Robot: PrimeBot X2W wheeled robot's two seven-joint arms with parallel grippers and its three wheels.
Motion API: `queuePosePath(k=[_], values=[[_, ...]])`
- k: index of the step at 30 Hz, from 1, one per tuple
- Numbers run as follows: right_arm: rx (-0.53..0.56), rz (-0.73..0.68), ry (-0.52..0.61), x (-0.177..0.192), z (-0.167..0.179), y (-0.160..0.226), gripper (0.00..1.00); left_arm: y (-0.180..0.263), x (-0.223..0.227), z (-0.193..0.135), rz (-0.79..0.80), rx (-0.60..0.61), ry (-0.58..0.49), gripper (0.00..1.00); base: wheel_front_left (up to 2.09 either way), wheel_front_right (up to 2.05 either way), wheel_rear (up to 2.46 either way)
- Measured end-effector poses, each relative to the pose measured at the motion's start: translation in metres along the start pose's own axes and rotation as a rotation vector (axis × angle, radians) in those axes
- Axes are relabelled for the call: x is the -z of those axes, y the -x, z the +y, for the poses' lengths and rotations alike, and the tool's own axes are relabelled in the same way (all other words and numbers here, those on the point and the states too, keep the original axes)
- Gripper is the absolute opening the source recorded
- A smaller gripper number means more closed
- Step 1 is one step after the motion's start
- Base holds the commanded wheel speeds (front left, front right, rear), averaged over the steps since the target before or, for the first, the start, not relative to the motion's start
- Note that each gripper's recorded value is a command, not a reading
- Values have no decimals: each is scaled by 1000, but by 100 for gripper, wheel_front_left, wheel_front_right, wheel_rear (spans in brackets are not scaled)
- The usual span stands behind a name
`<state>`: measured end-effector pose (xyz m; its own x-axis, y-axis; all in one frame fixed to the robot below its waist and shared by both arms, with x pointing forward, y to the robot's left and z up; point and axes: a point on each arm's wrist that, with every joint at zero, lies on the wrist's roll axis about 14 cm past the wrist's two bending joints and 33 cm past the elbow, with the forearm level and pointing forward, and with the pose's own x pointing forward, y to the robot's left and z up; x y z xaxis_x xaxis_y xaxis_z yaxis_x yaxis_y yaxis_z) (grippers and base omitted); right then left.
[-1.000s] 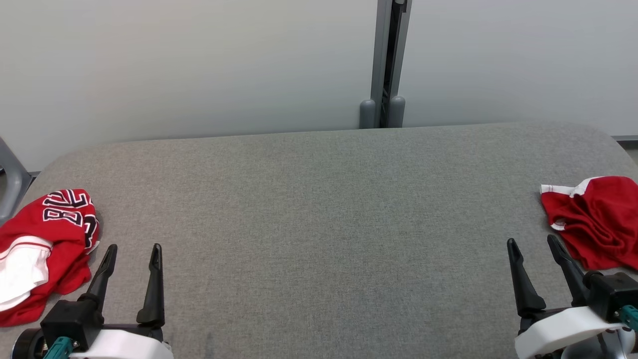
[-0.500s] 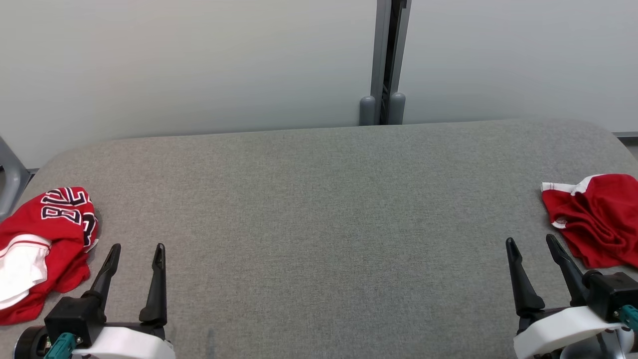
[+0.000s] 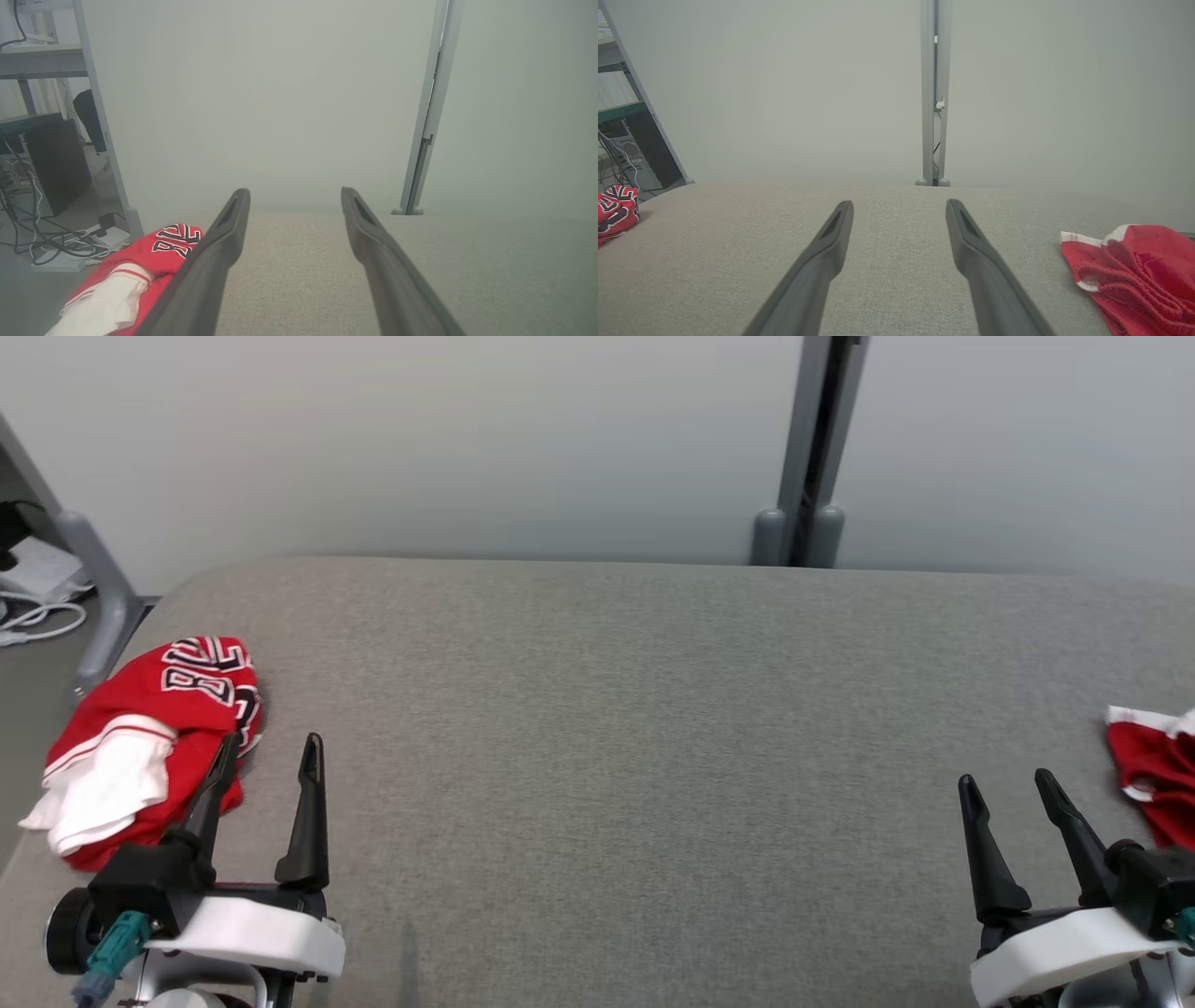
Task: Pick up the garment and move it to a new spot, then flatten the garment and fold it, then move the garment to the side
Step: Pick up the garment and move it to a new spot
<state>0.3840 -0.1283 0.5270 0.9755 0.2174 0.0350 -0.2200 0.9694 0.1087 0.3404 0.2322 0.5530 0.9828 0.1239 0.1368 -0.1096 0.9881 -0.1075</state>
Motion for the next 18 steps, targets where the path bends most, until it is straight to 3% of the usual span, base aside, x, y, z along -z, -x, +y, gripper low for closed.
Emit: queuePosePath(k=[18], values=[[-365, 7, -44, 4, 125, -59, 100, 48, -19, 95, -50, -270, -60, 100, 0, 0, 0]])
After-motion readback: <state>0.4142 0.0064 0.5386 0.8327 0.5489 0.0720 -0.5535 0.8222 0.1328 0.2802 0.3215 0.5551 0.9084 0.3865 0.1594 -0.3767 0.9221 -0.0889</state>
